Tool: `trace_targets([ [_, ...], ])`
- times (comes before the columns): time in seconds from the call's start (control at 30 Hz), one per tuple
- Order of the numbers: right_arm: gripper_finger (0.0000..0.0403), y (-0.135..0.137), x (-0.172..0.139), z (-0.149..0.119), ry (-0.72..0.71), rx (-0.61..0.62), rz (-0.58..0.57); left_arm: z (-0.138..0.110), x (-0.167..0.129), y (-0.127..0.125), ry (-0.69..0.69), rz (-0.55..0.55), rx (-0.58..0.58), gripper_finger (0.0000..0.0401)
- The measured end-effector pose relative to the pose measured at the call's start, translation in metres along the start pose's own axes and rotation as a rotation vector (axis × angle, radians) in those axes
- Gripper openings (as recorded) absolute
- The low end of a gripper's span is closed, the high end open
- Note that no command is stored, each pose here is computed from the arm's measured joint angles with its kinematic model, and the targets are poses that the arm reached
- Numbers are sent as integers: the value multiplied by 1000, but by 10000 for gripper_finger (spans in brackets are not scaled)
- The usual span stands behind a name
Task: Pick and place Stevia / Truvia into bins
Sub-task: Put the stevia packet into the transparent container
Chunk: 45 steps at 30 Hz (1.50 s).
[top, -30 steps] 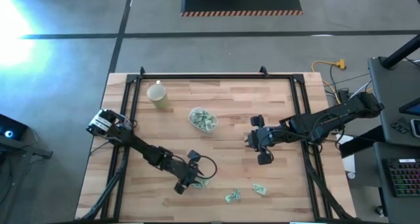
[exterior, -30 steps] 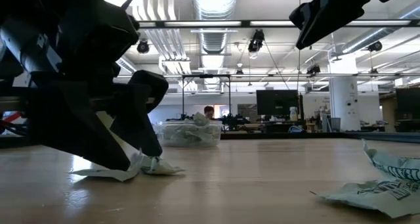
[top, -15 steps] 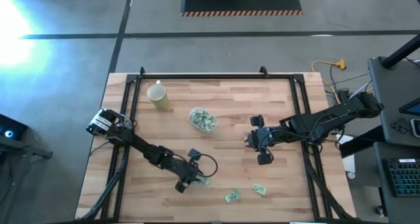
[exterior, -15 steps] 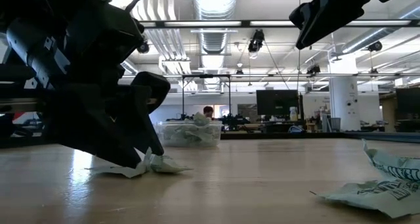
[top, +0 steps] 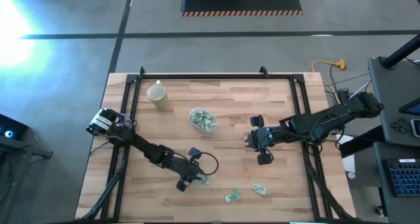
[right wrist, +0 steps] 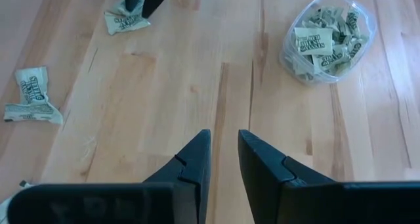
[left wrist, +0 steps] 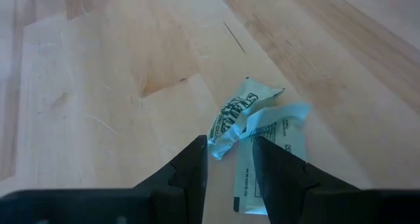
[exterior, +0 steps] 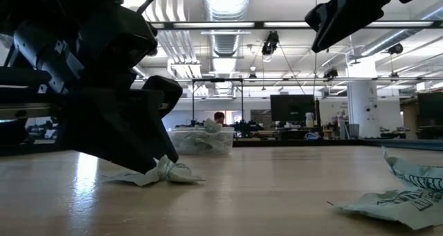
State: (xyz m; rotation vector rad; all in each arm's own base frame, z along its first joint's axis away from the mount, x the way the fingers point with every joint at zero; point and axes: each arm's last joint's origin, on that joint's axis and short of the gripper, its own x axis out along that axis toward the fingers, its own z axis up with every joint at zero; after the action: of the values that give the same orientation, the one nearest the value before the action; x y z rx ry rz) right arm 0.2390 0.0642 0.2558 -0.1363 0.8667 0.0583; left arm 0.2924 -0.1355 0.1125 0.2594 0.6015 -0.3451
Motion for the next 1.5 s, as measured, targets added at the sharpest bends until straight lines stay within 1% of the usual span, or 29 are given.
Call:
trace_targets([
  [0.53,68,0,1,-1,-7,-6,0,6,-4,3,-23,10,0,104],
  [1.13,68,0,1,0,-10,-6,0,4,-2,9,-17,24,-8,104],
  [1.5,68,0,1,0,-10,-6,0,4,-2,8,-20,-12,-5,104],
])
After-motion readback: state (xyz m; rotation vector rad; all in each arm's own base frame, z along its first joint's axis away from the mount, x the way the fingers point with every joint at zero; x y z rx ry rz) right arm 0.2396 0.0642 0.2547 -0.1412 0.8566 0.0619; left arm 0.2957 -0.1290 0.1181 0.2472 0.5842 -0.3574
